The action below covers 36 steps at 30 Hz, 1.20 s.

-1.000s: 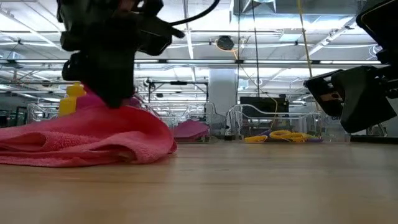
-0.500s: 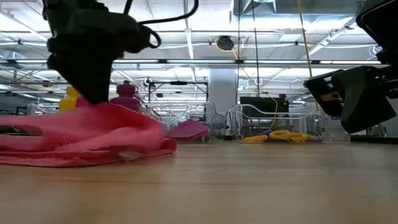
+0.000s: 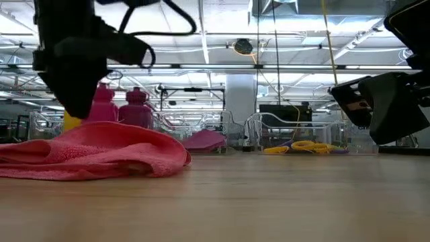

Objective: Pick & Place Sports Items
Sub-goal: Fold the pink microfiber towel

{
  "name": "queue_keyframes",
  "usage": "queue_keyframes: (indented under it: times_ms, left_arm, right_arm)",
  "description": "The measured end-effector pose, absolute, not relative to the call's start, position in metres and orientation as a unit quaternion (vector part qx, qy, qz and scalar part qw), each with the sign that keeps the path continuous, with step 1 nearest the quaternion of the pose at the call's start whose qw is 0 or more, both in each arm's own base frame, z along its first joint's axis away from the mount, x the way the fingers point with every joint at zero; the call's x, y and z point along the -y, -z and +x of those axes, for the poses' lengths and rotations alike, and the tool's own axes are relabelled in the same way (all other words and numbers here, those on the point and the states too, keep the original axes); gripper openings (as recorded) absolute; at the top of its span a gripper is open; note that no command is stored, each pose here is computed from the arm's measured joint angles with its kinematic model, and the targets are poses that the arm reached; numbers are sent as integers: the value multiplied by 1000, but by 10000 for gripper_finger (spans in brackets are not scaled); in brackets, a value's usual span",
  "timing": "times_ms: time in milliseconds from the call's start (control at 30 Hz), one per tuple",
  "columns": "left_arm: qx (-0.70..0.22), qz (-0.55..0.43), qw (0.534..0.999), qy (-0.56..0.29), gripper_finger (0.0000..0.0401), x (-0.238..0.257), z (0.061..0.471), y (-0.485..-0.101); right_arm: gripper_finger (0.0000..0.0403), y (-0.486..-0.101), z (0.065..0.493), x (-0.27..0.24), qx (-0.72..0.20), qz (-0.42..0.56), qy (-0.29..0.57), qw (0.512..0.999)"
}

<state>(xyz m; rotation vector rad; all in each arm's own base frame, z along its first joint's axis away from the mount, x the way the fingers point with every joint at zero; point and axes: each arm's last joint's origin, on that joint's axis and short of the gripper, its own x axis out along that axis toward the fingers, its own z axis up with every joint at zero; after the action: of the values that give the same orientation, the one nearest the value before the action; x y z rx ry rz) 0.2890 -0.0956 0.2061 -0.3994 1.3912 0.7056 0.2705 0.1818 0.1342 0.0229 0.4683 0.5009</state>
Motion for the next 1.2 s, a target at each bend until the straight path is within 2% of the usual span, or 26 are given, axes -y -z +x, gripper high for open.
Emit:
queue_keyframes:
  times_ms: [367, 867, 1200]
  left_arm:
    - [-689, -148, 649, -287, 147, 100, 301, -165]
    - [-628, -185, 745, -130, 147, 121, 327, -171]
    - [-604, -182, 771, -93, 147, 123, 334, -174]
  right_arm:
    - [203, -134, 270, -182, -230, 11, -246, 942]
    - [203, -134, 270, -182, -231, 11, -246, 941]
    - [203, -134, 270, -182, -231, 11, -246, 941]
